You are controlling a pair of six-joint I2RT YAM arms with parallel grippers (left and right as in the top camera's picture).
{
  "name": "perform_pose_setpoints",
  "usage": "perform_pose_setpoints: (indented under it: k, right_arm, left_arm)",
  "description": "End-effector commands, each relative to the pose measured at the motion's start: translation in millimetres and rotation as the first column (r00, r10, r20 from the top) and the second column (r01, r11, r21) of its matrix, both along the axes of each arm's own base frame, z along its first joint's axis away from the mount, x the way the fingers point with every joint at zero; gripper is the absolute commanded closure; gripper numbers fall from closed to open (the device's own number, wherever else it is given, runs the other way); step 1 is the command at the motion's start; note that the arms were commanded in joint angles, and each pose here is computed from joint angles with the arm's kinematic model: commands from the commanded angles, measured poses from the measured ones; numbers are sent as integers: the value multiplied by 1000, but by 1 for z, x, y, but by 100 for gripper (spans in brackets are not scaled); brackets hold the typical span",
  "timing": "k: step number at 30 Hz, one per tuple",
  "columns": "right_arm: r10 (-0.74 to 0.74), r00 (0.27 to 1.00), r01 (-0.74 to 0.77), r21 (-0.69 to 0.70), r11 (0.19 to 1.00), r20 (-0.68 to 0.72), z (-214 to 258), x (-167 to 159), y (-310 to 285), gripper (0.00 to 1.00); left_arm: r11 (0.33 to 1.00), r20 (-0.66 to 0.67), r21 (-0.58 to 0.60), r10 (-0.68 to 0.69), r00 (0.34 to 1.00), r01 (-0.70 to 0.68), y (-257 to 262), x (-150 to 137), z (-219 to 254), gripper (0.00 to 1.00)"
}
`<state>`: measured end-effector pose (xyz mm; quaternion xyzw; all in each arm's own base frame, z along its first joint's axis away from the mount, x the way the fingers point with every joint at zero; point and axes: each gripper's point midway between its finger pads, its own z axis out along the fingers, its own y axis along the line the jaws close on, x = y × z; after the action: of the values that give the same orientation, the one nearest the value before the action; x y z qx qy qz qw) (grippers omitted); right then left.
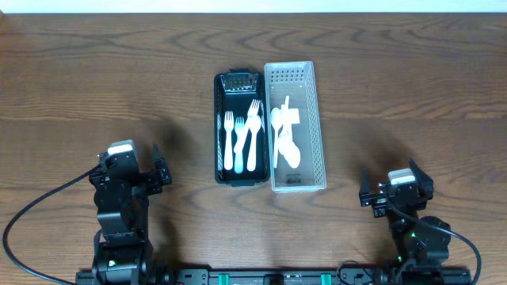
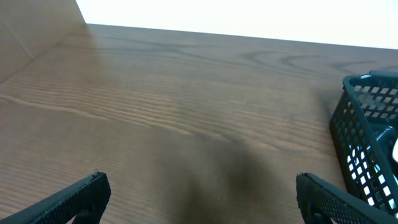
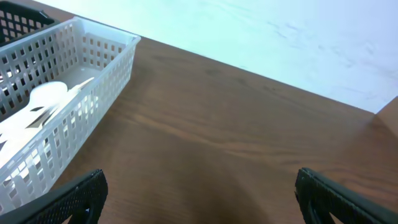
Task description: Pack container
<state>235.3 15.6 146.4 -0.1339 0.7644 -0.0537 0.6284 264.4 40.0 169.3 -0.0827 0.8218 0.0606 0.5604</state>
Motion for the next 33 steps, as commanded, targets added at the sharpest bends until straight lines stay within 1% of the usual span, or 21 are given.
perform_pose_setpoints:
  k: [1, 11, 14, 15, 16, 18, 20, 21, 22, 33]
  right_arm:
    - [17, 1000, -17, -17, 1000, 4, -1, 0, 3, 1]
    - [-2, 1000, 2, -35, 999, 15, 1, 1, -1, 1]
    - [0, 987, 6, -36, 999, 161, 36, 5, -1, 1]
    - [-2, 980, 9, -35, 999, 198, 45, 5, -1, 1]
    - [-12, 978, 20, -35, 999, 207, 47, 6, -3, 1]
    - [-76, 983, 77, 4, 997, 166, 37, 6, -13, 1]
    - [-151, 984, 142, 98, 985, 95, 17, 6, -22, 1]
    - [-172, 983, 162, 146, 976, 60, 7, 6, -24, 1]
    - [-168, 984, 156, 168, 973, 59, 7, 7, -22, 1]
    - [-173, 983, 160, 178, 971, 62, 8, 7, -23, 1]
  left_arm:
    - [1000, 15, -6, 9, 1000, -9, 1, 1, 6, 2]
    - [1000, 15, -6, 9, 1000, -9, 1, 1, 6, 2]
    - [1000, 15, -6, 9, 1000, -9, 1, 1, 6, 2]
    - [1000, 15, -6, 9, 1000, -9, 1, 1, 6, 2]
    - [1000, 15, -6, 9, 1000, -9, 1, 1, 6, 2]
    - [1000, 15, -6, 9, 1000, -9, 1, 1, 6, 2]
    - [1000, 15, -6, 9, 1000, -9, 1, 0, 6, 2]
    - [1000, 15, -6, 9, 1000, -9, 1, 1, 6, 2]
    - [1000, 15, -6, 9, 1000, -9, 1, 0, 6, 2]
    - [1000, 15, -6, 9, 1000, -9, 1, 1, 6, 2]
